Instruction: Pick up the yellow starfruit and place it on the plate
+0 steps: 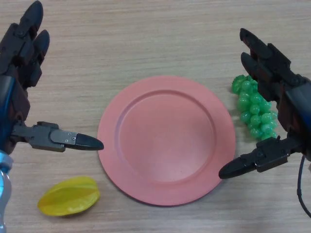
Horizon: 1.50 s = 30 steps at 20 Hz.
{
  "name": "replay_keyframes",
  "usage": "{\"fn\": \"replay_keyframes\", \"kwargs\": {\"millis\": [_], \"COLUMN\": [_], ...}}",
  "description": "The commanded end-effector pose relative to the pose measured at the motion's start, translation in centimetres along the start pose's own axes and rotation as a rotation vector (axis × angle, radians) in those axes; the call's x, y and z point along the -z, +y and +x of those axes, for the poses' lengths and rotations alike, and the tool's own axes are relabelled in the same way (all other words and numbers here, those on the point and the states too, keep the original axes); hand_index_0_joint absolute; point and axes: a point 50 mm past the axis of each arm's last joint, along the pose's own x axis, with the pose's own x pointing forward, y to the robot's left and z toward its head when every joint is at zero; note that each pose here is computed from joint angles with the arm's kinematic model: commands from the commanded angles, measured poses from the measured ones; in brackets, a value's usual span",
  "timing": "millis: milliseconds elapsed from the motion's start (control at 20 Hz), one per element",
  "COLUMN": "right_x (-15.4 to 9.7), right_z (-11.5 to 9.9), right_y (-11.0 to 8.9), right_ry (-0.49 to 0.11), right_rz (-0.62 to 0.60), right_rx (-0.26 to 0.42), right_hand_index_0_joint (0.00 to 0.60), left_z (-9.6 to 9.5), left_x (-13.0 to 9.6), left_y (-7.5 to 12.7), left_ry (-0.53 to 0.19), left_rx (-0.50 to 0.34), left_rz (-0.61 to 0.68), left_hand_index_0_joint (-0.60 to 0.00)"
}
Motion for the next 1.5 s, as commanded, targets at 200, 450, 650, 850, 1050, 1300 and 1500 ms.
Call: {"fn": "replay_keyframes", "kwargs": {"millis": [200,450,650,850,1050,1300,1500], "right_x": [-3.4,-3.3,-2.6,-2.4,-2.3,-1.9,-2.1], "right_z": [-0.4,-0.4,0.2,0.6,1.5,1.7,1.6], "right_y": [-1.3,-1.2,-0.8,-0.9,-0.4,-0.1,-0.4], "right_ry": [-0.226,-0.226,-0.193,-0.192,-0.187,-0.180,-0.195], "right_rz": [-0.042,-0.033,-0.017,-0.048,-0.014,0.014,0.015], "right_rx": [0.072,0.080,0.041,0.055,0.039,0.052,0.073], "right_hand_index_0_joint": [0.000,0.000,0.000,0.000,0.000,0.000,0.000], "left_z": [-0.1,-1.0,-3.0,-5.3,-7.1,-8.5,-8.8], "left_x": [-3.3,-3.6,-3.1,-1.9,-0.2,2.8,4.7], "left_y": [0.6,0.6,0.7,1.1,2.1,1.8,1.6], "left_ry": [-0.223,-0.197,-0.092,-0.033,-0.011,0.006,0.083], "left_rx": [-0.040,-0.008,0.073,0.147,0.127,0.182,0.190], "left_rz": [0.078,0.028,0.061,0.266,0.384,0.550,0.559], "left_hand_index_0_joint": [0.000,0.000,0.000,0.000,0.000,0.000,0.000]}}
